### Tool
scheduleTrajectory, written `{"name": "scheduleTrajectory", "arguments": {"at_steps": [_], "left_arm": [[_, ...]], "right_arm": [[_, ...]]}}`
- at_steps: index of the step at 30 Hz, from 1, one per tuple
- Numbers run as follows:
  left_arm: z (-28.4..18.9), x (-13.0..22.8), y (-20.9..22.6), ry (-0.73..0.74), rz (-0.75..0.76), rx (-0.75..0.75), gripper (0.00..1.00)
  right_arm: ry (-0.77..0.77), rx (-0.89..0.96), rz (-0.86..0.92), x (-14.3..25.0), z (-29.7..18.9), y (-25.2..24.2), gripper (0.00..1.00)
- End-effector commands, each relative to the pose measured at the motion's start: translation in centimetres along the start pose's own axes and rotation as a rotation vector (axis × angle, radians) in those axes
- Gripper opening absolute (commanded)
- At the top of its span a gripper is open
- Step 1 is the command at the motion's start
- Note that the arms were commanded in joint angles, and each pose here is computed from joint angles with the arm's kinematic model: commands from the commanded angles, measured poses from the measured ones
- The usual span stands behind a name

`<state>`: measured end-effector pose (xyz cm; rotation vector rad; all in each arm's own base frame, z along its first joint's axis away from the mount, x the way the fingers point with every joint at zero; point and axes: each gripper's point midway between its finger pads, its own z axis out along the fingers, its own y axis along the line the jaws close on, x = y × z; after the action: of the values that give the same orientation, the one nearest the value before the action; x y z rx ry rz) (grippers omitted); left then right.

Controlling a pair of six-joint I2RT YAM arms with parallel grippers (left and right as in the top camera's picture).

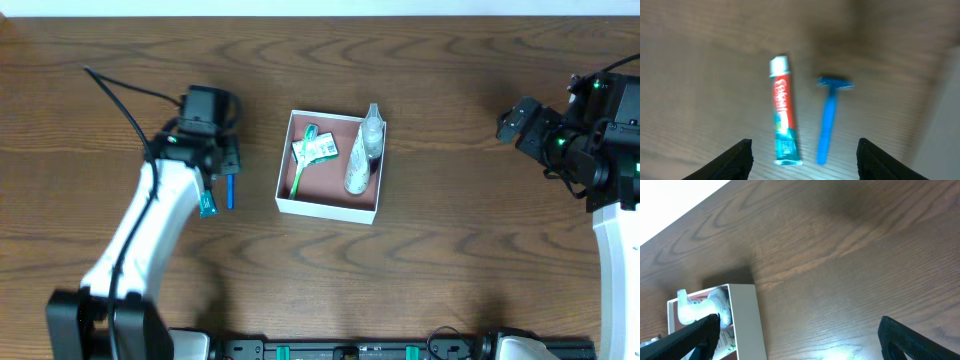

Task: Pack container
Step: 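Grasp the Colgate toothpaste tube with the left gripper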

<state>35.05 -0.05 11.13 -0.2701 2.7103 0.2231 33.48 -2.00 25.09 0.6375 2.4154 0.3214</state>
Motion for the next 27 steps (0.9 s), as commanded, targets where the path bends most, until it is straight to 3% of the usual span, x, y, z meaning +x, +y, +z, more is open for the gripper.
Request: {"name": "scheduleTrajectory", "arguments": {"at_steps": [1,8,11,13,22,27], "left_arm": [[3.3,1.9,0.6,0.136,-0.012,0.071,0.67],[9.3,3.6,3.6,0.262,-0.099,0.035,0.66],[10.7,3.8,3.9,0.274,-0.110,0.030,0.53],[11.2,3.8,3.8,0.275,-0.111,0.030,0.47],[11.6,3.5,2.7,0.264,-0.062,0.099,0.46],[11.5,3.8,2.7,0.276,-0.072,0.096,0.41]], "right_arm": [[-0.003,0.000,0.013,-0.1,-0.1,-0.1,0.99],[-0.003,0.000,0.013,-0.1,-0.1,-0.1,0.99],[-0.003,0.000,0.013,-0.1,-0.1,-0.1,0.99],[-0.003,0.000,0.013,-0.1,-0.1,-0.1,0.99],[-0.003,0.000,0.013,-0.1,-0.1,-0.1,0.99],[-0.003,0.000,0.013,-0.1,-0.1,-0.1,0.99]]}}
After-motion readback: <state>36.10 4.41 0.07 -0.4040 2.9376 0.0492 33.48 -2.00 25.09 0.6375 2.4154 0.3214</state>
